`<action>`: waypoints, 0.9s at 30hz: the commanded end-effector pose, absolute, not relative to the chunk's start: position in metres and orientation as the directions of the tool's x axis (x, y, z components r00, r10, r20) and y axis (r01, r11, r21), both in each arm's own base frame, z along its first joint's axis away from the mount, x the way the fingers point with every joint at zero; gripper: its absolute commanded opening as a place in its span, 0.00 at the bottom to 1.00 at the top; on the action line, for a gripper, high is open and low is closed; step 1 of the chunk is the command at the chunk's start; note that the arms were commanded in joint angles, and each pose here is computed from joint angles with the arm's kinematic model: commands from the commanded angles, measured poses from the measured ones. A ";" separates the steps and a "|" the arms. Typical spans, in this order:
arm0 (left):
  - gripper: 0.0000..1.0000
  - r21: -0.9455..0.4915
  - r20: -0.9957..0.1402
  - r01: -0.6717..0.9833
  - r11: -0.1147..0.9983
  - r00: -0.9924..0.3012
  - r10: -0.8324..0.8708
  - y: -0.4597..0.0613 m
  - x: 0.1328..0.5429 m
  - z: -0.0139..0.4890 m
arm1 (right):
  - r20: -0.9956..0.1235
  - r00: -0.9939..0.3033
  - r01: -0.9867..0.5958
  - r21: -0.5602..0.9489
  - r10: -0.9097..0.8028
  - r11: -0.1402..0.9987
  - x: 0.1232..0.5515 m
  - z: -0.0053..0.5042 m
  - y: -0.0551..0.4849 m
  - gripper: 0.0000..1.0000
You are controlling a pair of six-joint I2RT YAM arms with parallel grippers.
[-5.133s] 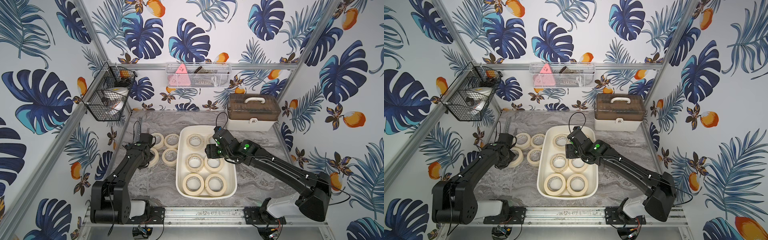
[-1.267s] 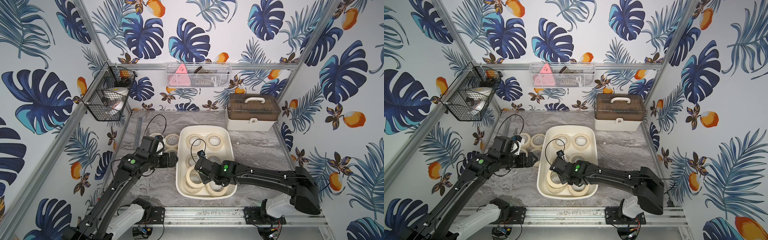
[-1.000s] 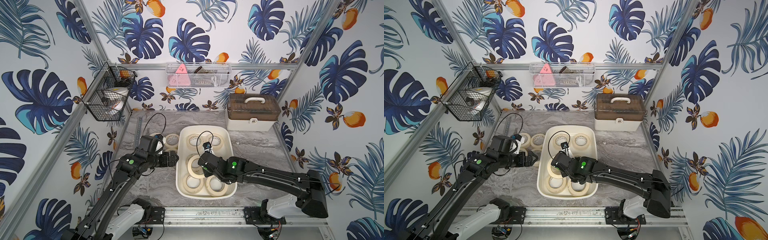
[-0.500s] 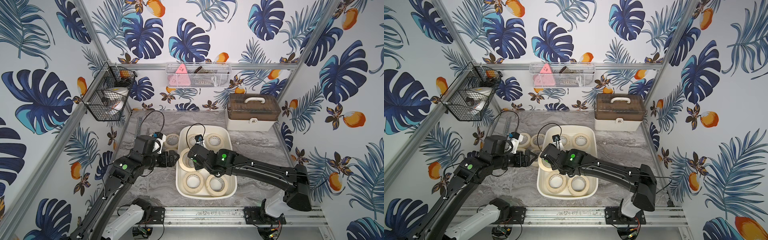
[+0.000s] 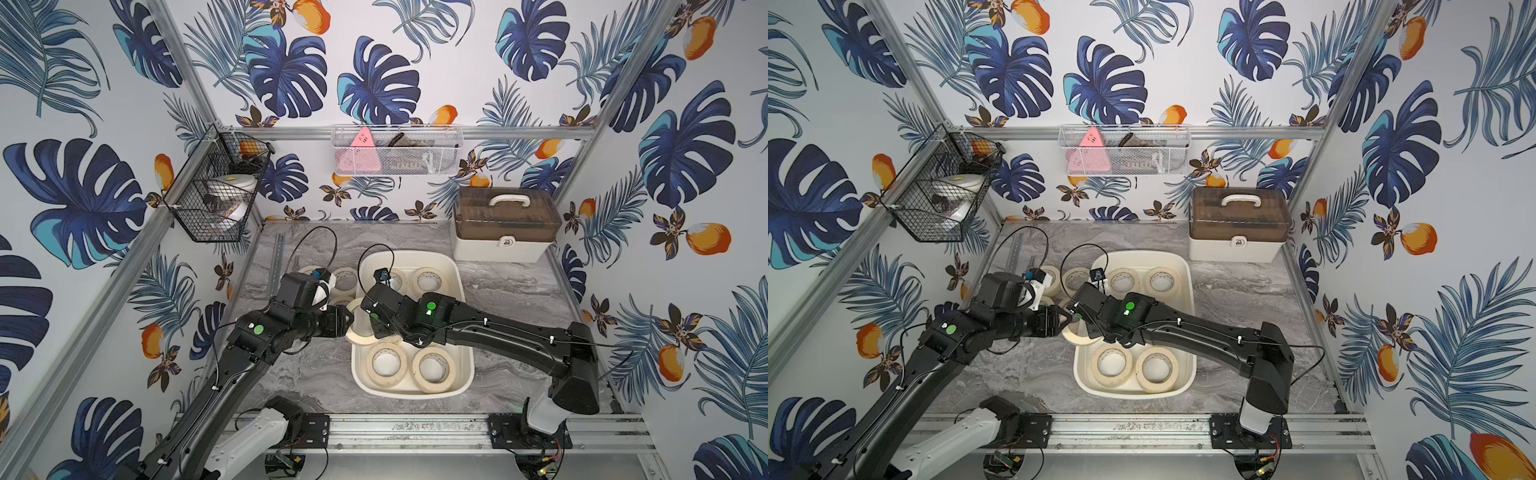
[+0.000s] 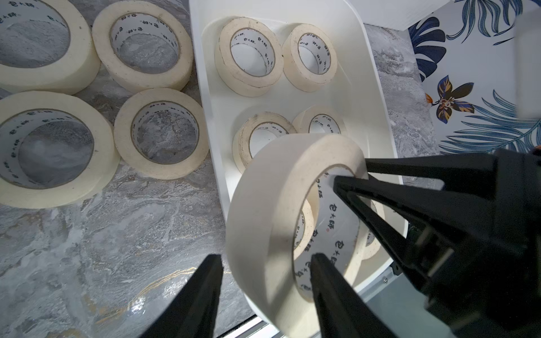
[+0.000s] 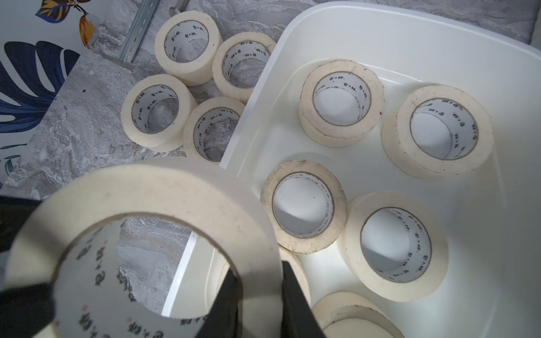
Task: Take out the art tape in the storage box
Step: Place the art tape at the center of the board.
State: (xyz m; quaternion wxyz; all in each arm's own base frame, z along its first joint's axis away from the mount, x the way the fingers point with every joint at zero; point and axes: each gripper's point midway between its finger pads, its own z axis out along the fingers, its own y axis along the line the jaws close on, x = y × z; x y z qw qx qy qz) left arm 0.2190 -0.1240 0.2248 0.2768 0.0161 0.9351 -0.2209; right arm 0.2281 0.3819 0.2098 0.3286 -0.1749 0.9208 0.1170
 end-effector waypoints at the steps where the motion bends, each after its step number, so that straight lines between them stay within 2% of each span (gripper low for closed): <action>1: 0.57 -0.361 -0.525 0.155 0.920 -0.849 -0.063 -0.121 0.221 0.216 | -0.660 -0.717 -0.414 0.145 -0.224 0.899 0.228 0.218 0.394 0.02; 3: 0.56 -0.349 -0.518 0.148 0.926 -0.853 -0.059 -0.121 0.222 0.210 | -0.658 -0.718 -0.421 0.150 -0.227 0.894 0.228 0.217 0.396 0.03; 11: 0.30 -0.346 -0.500 0.130 0.929 -0.864 -0.065 -0.122 0.224 0.198 | -0.653 -0.718 -0.442 0.162 -0.240 0.882 0.224 0.217 0.398 0.13; 18: 0.11 -0.366 -0.492 0.107 0.924 -0.865 -0.095 -0.124 0.228 0.191 | -0.675 -0.703 -0.450 0.182 -0.222 0.874 0.221 0.229 0.388 0.45; 21: 0.07 -0.359 -0.479 0.065 0.931 -0.869 -0.124 -0.120 0.229 0.186 | -0.692 -0.695 -0.430 0.182 -0.196 0.884 0.222 0.238 0.377 0.58; 25: 0.06 -0.323 -0.472 -0.024 0.946 -0.863 -0.183 -0.107 0.230 0.184 | -0.718 -0.675 -0.412 0.174 -0.172 0.894 0.222 0.250 0.361 0.64; 27: 0.08 -0.312 -0.472 -0.073 0.947 -0.854 -0.221 -0.100 0.231 0.183 | -0.730 -0.664 -0.402 0.168 -0.161 0.900 0.224 0.254 0.353 0.65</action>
